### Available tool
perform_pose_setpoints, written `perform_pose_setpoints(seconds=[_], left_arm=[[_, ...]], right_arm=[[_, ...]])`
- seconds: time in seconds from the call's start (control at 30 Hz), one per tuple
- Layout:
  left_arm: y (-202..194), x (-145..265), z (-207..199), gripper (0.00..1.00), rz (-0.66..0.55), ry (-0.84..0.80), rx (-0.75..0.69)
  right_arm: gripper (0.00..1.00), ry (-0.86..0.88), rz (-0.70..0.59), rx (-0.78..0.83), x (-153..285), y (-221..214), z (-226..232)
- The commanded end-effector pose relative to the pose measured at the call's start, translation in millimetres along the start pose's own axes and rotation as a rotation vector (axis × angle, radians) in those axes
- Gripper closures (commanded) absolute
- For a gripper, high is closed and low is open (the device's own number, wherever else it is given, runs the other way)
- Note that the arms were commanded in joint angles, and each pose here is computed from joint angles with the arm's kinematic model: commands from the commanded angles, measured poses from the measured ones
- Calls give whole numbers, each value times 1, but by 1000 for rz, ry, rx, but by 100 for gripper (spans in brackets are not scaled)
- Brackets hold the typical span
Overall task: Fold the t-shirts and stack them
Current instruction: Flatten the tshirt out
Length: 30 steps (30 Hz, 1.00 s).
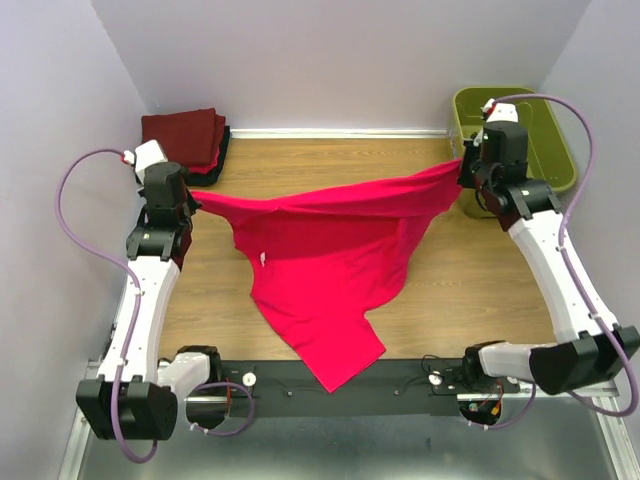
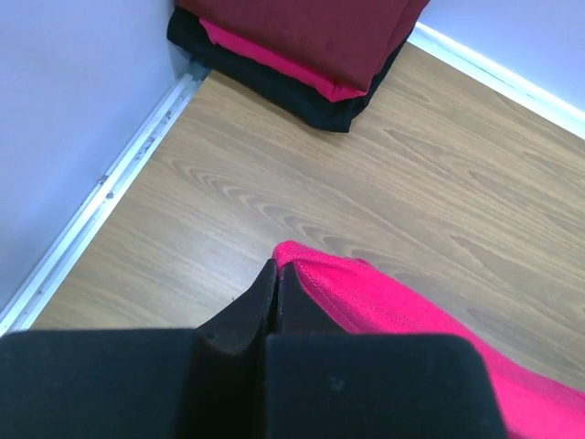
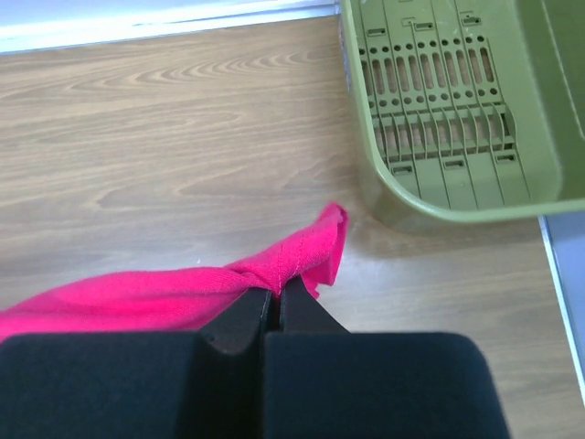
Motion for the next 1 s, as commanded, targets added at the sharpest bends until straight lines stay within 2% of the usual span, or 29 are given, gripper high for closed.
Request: perform_pose_setpoints(seconds=[0.0, 0.13, 0.27, 0.3, 0.4, 0.47, 0.53, 0.57, 0.6, 0.63, 0.7, 0.73, 0.87, 0.97], left_arm=[[17, 27, 14, 100, -59, 30, 6], [7, 28, 15, 100, -34, 10, -8], [-13, 11, 14, 100, 10, 1, -30], [-16, 3, 13, 100, 11, 5, -31], [-28, -17, 12, 100, 28, 32, -31], [-31, -32, 5, 100, 36, 29, -21], [-33, -41, -2, 100, 52, 8, -13], [-34, -49, -5, 100, 60, 7, -14], [-35, -52, -7, 100, 65, 7, -15], [-36, -55, -8, 100, 71, 5, -15], [-40, -63, -9, 100, 80, 10, -21], [-41, -64, -9, 100, 80, 12, -21], [-57, -69, -5, 100, 102, 8, -21], [-72, -71, -2, 100, 124, 1, -18]], right_arm=[[99, 42, 9, 8, 43, 8, -8], [99, 126, 83, 33, 47, 3, 1], [99, 149, 202, 49, 11, -14, 15], [99, 141, 271, 58, -13, -27, 21], [94, 68, 360, 52, -65, -42, 28], [92, 32, 327, 25, -92, -31, 32], [82, 9, 330, 19, -122, -34, 39], [70, 17, 303, 6, -126, -23, 41], [66, 27, 308, -1, -131, -25, 45], [55, 47, 316, -17, -134, -28, 49], [50, 79, 343, -33, -136, -46, 54], [43, 84, 353, -49, -134, -54, 55], [39, 122, 405, -113, -129, -98, 61], [39, 185, 392, -154, -130, -118, 71]])
Point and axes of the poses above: each gripper's point midway between its finger pads, its own x axis back along the fingers, its own z axis along the line the jaws close on, y = z × x, the point moved 5 cm from there along x, back along the fingers, and after that the axes turned 6 degrees about x, right-handed, at the moved point
